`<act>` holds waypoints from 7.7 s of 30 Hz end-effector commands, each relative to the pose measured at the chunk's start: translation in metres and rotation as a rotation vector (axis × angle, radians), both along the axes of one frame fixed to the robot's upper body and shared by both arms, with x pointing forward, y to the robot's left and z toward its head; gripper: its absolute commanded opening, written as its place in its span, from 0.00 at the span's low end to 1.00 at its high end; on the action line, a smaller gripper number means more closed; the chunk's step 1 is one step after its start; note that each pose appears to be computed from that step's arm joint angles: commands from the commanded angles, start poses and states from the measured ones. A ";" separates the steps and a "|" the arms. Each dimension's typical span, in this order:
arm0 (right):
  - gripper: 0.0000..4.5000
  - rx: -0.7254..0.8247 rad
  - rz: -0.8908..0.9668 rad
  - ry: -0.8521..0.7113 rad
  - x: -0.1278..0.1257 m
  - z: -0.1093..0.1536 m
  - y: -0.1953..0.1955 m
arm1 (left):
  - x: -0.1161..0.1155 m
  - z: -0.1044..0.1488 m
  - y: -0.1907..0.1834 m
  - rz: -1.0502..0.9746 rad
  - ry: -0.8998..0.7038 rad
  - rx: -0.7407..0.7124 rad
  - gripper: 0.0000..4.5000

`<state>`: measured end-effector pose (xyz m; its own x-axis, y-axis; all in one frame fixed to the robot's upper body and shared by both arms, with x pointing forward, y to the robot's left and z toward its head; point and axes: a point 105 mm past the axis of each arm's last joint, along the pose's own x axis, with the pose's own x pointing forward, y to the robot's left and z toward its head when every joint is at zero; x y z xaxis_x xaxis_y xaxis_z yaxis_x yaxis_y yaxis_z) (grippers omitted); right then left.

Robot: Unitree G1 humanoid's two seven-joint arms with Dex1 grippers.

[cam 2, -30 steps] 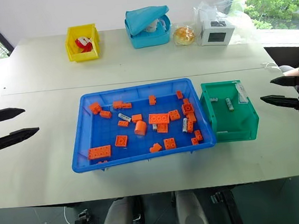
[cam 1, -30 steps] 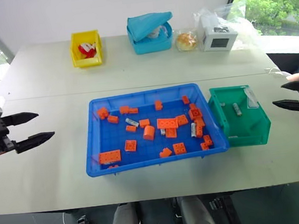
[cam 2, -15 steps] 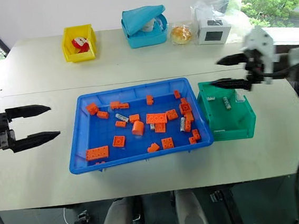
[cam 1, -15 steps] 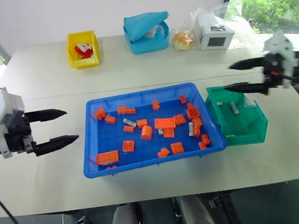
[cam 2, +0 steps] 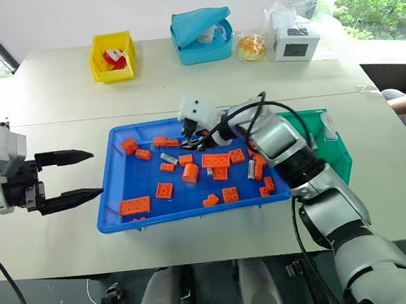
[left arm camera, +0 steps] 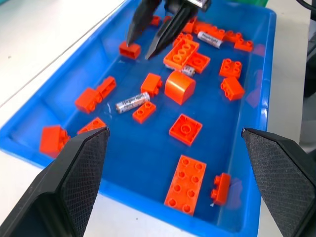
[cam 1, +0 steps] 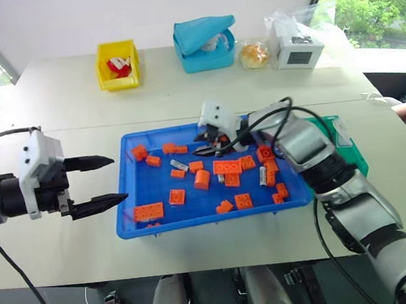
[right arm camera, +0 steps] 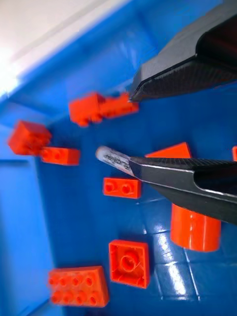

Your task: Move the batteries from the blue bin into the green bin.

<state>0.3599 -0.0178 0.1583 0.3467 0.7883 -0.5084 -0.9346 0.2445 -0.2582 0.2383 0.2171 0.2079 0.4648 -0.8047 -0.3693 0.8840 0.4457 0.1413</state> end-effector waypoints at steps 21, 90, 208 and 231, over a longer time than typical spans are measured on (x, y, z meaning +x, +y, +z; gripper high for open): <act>0.38 -0.080 0.064 -0.068 0.011 -0.015 0.050 | 0.004 0.005 0.013 0.075 -0.069 0.027 1.00; 0.89 -0.174 0.108 -0.004 -0.022 0.009 -0.063 | 0.017 0.003 -0.071 -0.200 -0.086 -0.123 1.00; 1.00 -0.053 -0.151 0.032 -0.026 -0.017 -0.043 | 0.039 0.010 -0.083 -0.282 -0.122 -0.101 1.00; 0.60 0.041 -0.207 0.037 -0.022 0.007 -0.055 | 0.028 0.001 -0.092 -0.344 -0.085 -0.132 1.00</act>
